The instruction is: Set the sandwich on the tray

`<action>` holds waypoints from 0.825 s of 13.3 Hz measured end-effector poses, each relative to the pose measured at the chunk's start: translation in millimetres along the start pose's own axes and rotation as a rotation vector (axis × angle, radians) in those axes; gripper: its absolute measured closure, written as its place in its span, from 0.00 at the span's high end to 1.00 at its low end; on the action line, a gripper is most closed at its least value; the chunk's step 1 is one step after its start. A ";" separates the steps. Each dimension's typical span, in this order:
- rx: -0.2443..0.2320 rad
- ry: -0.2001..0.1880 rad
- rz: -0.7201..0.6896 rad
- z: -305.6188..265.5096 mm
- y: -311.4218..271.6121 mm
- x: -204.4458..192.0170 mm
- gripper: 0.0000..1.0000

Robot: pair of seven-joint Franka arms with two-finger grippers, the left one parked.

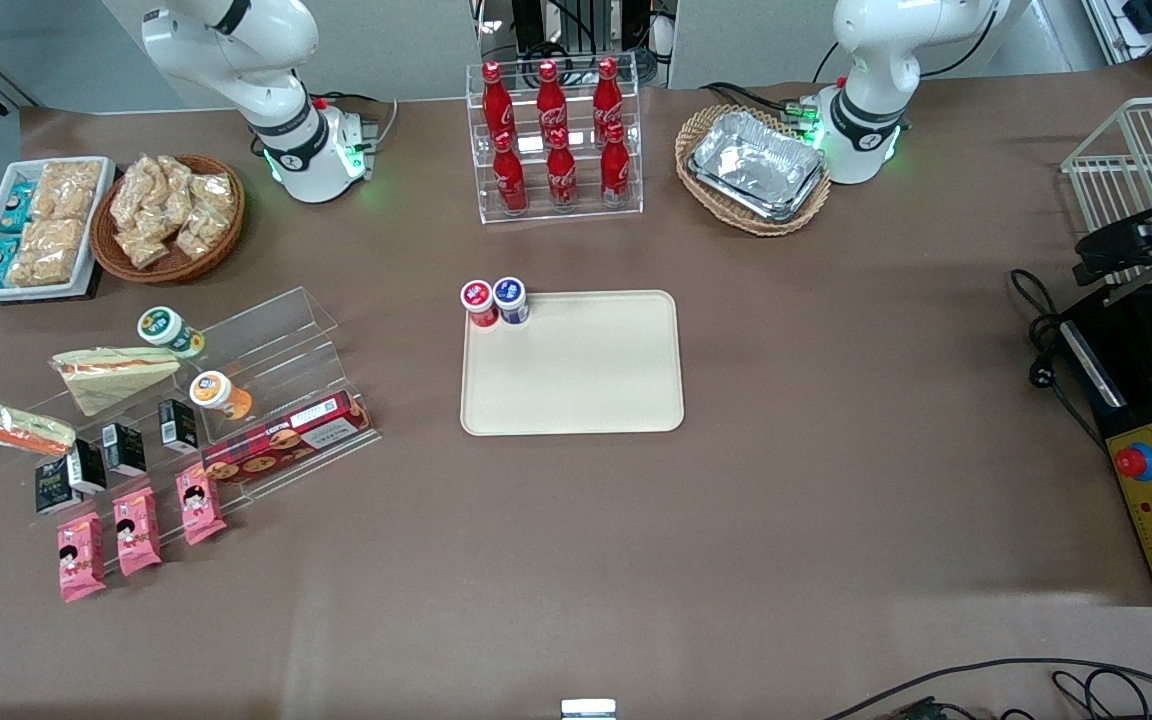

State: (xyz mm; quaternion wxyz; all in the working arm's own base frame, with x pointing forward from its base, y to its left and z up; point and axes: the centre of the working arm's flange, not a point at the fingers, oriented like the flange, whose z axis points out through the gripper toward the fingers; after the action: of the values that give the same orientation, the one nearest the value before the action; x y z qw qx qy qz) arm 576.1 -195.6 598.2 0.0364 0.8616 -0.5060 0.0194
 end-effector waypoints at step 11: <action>-0.009 -0.054 0.349 75.7 12.4 55.3 1.00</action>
State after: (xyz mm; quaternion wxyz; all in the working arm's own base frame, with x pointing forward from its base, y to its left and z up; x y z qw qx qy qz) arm 592.0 -256.0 527.2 0.0225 0.7608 -0.6486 0.0001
